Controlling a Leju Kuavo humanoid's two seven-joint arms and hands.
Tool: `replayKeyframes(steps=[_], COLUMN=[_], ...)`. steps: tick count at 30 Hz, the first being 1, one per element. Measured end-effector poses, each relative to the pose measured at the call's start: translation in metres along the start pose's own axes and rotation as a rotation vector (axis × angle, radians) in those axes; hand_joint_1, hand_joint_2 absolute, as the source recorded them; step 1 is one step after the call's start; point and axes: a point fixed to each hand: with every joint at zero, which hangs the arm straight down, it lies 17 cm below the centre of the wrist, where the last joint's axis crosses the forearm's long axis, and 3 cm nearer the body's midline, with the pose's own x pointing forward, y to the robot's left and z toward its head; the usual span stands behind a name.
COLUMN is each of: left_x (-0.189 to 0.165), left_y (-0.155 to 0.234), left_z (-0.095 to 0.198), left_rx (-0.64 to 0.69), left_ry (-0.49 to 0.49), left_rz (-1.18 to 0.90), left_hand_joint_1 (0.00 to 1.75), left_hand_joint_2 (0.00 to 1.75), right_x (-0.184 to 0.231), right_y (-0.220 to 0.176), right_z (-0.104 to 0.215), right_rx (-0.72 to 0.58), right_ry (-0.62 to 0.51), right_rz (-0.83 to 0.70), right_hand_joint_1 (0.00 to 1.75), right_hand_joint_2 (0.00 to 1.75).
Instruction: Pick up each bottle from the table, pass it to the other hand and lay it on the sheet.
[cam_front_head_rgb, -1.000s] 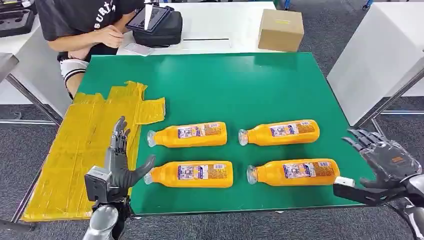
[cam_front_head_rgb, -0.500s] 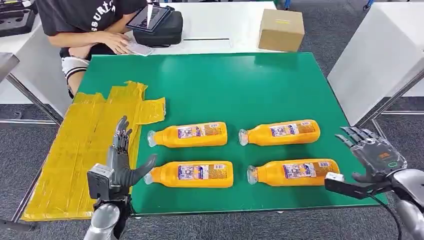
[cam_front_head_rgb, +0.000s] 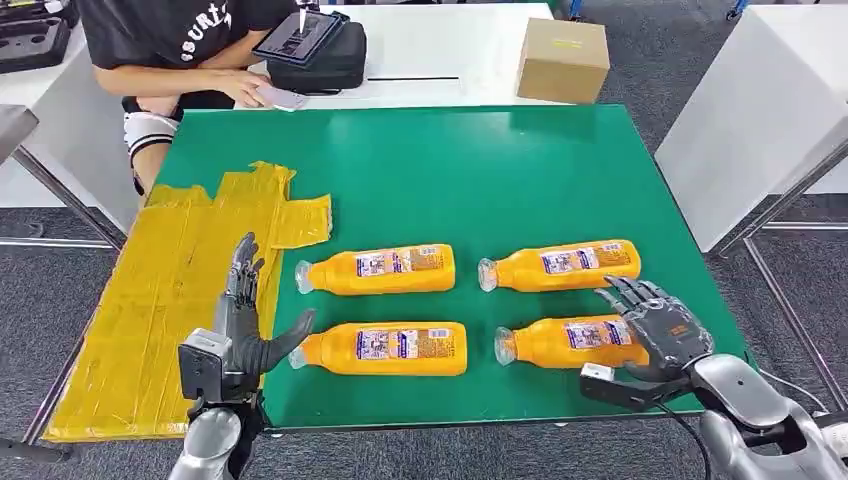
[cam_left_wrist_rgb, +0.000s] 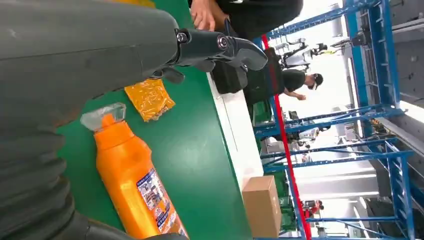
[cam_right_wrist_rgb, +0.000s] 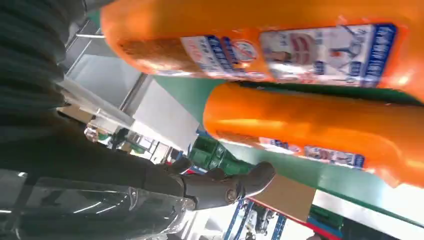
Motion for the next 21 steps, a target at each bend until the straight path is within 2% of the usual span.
replayKeyframes(steps=[12,15,21], left_x=[0.000,-0.001,-0.003], left_y=[0.000,0.000,0.000], left_z=[0.000,0.000,0.000], left_rx=[0.000,0.001,-0.001], left_ry=[0.004,0.009,0.015], left_rz=[-0.005,-0.007,-0.009], left_hand_joint_1=[0.00,0.00,0.00], left_hand_joint_2=[1.75,1.75,1.75], right_x=[0.008,-0.002,-0.031], right_y=[0.018,0.027,0.029], right_z=[-0.004,0.005,0.030], right_rx=[0.052,0.122,0.159], right_ry=[0.009,0.032,0.105], right_rz=[-0.029,-0.053,-0.025], right_hand_joint_1=[0.00,0.00,0.00], right_hand_joint_2=[1.75,1.75,1.75])
